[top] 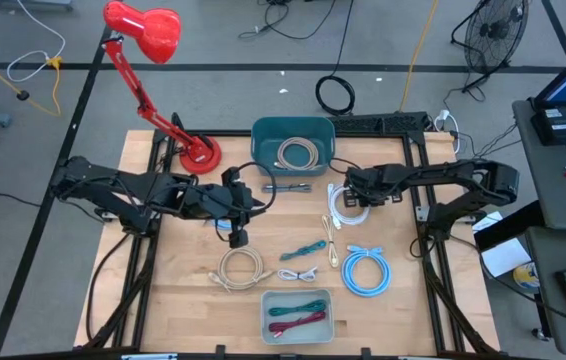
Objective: Pick & Place USB Port
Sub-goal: Put the white hdmi cable into the green bin
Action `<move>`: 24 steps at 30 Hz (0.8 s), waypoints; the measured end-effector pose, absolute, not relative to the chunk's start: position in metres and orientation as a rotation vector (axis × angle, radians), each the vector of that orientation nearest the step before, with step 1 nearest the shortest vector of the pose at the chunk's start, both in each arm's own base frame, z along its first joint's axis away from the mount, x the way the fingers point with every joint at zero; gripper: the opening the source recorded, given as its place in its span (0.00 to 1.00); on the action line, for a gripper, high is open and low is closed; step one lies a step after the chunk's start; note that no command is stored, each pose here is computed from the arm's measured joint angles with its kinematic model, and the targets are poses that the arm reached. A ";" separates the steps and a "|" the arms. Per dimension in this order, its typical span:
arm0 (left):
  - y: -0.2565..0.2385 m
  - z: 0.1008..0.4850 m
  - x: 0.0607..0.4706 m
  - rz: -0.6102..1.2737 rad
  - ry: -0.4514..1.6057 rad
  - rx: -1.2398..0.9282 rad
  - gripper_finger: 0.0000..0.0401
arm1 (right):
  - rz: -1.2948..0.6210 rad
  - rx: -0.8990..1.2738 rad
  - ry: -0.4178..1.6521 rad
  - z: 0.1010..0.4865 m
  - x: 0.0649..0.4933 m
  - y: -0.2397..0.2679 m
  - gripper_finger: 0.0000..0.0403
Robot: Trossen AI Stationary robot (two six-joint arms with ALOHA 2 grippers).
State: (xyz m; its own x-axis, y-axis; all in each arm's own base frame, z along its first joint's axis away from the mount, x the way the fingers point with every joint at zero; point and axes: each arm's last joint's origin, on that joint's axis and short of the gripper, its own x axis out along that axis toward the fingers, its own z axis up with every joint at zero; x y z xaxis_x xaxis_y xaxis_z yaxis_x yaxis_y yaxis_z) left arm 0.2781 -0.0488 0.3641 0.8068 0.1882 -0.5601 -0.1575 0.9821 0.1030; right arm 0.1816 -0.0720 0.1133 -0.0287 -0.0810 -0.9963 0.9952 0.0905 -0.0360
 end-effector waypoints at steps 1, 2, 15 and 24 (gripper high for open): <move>-0.049 0.364 0.278 0.185 0.605 0.052 0.19 | -1.198 1.070 1.212 0.114 0.182 -0.072 0.08; -0.049 0.364 0.278 0.185 0.605 0.052 0.19 | -1.193 1.074 1.202 0.115 0.182 -0.072 0.09; -0.048 0.364 0.278 0.193 0.605 0.063 0.19 | -1.121 1.156 0.996 0.149 0.176 -0.069 0.08; -0.043 0.364 0.279 0.209 0.605 0.061 0.19 | -1.027 1.193 0.875 0.174 0.171 -0.066 0.07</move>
State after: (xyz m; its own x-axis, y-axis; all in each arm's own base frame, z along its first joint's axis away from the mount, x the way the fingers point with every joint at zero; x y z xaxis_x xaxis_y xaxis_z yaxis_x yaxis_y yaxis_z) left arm 0.2791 -0.0428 0.3642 0.8023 0.2127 -0.5577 -0.1774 0.9771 0.1175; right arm 0.1714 -0.0661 0.1745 0.3102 -0.1600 -0.9371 0.9506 0.0616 0.3042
